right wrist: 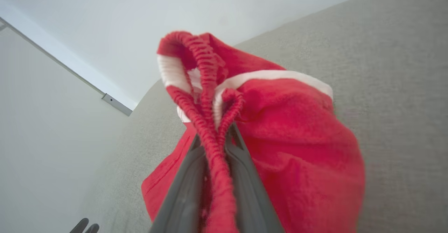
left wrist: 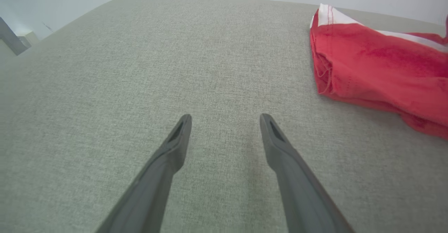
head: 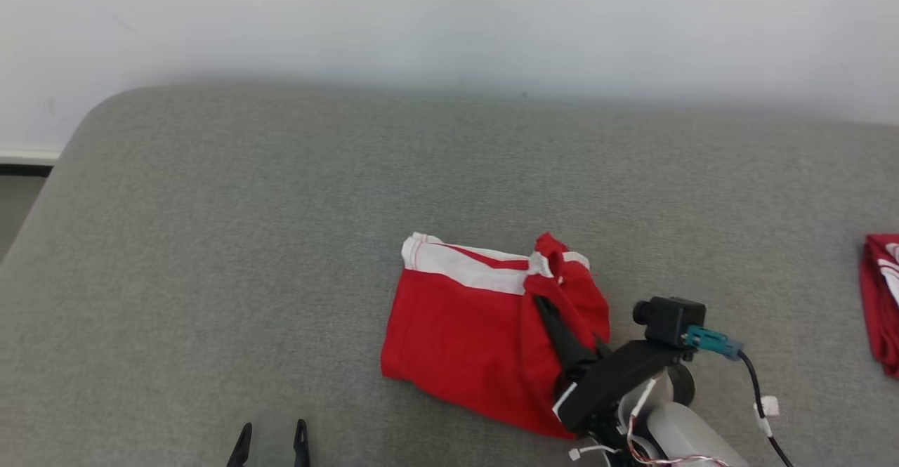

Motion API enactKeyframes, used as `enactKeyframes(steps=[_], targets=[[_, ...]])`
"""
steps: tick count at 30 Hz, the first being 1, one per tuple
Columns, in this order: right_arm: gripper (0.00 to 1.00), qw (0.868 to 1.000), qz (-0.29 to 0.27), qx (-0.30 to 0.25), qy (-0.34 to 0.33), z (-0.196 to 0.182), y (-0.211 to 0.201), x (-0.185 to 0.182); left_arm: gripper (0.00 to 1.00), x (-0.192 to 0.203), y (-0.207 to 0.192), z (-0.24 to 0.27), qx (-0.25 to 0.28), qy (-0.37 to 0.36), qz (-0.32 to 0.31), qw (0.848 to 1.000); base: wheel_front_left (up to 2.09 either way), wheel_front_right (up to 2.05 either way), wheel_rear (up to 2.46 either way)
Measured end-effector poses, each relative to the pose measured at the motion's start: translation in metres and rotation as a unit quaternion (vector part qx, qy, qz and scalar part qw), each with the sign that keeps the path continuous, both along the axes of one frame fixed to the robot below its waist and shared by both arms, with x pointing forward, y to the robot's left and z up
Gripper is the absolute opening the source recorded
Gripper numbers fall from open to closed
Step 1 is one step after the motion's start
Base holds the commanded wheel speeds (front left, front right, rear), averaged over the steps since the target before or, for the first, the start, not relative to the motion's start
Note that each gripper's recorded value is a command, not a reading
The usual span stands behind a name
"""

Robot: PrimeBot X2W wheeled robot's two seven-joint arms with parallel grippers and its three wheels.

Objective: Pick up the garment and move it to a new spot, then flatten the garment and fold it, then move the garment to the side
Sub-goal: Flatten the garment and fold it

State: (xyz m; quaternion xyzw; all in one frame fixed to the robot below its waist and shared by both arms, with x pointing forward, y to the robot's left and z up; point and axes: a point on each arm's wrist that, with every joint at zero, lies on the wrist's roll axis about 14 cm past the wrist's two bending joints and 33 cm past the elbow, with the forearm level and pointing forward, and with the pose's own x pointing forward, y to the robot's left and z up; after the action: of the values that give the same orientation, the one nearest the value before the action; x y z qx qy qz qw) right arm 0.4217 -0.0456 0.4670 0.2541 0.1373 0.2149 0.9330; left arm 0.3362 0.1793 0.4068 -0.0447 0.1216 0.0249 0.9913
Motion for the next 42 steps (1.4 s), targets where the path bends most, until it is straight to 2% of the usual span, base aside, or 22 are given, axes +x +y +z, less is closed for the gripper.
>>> enactKeyframes(steps=[6, 13, 14, 15, 16, 17, 21, 25, 29, 33, 39, 42], targets=[[0.0, 0.998, 0.06, -0.011, -0.025, 0.009, 0.045, 0.006, 1.0, -0.012, 0.017, 0.0, 0.004, 0.002, 0.029, 1.0, 0.0, 0.0, 0.0], [0.0, 0.995, 0.095, -0.028, -0.028, -0.001, 0.08, 0.014, 1.0, -0.029, 0.04, 0.001, 0.009, 0.004, 0.071, 0.997, 0.0, 0.0, 0.0], [0.04, 0.994, 0.097, -0.03, -0.027, -0.003, 0.083, 0.015, 1.0, -0.031, 0.043, 0.001, 0.008, 0.004, 0.077, 0.997, 0.0, 0.0, 0.0], [0.33, 0.994, 0.099, -0.031, -0.025, -0.005, 0.086, 0.016, 1.0, -0.033, 0.046, 0.001, 0.007, 0.005, 0.083, 0.996, 0.0, 0.0, 0.0], [0.48, 0.994, 0.1, -0.032, -0.025, -0.007, 0.089, 0.018, 1.0, -0.035, 0.048, 0.0, 0.008, 0.006, 0.088, 0.996, 0.0, 0.0, 0.0], [0.98, 0.994, 0.099, -0.032, -0.027, -0.007, 0.09, 0.02, 1.0, -0.037, 0.05, 0.0, 0.008, 0.007, 0.092, 0.996, 0.0, 0.0, 0.0], [1.0, 0.995, 0.091, -0.016, -0.042, 0.0, 0.097, 0.031, 1.0, -0.041, 0.055, -0.001, 0.01, 0.01, 0.104, 0.994, 0.0, 0.0, 0.0], [1.0, 0.996, 0.068, -0.017, -0.05, 0.003, 0.083, 0.041, 1.0, -0.039, 0.056, -0.003, 0.011, 0.014, 0.107, 0.994, 0.0, 0.0, 0.0], [1.0, 0.996, 0.011, -0.028, -0.088, 0.019, 0.04, 0.058, 1.0, -0.031, 0.051, 0.0, 0.01, 0.008, 0.097, 0.995, 0.0, 0.0, 0.0], [1.0, 0.992, -0.042, -0.067, -0.096, 0.011, -0.008, 0.054, 1.0, -0.019, 0.045, 0.005, 0.01, -0.002, 0.084, 0.996, 0.0, 0.0, 0.0], [1.0, 0.977, -0.117, -0.13, -0.124, 0.016, -0.071, 0.041, 1.0, -0.004, 0.035, 0.013, 0.013, -0.018, 0.063, 0.998, 0.0, 0.0, 0.0], [1.0, 0.97, -0.153, -0.145, -0.12, 0.012, -0.097, 0.026, 1.0, 0.004, 0.029, 0.017, 0.013, -0.026, 0.051, 0.998, 0.0, 0.0, 0.0]])
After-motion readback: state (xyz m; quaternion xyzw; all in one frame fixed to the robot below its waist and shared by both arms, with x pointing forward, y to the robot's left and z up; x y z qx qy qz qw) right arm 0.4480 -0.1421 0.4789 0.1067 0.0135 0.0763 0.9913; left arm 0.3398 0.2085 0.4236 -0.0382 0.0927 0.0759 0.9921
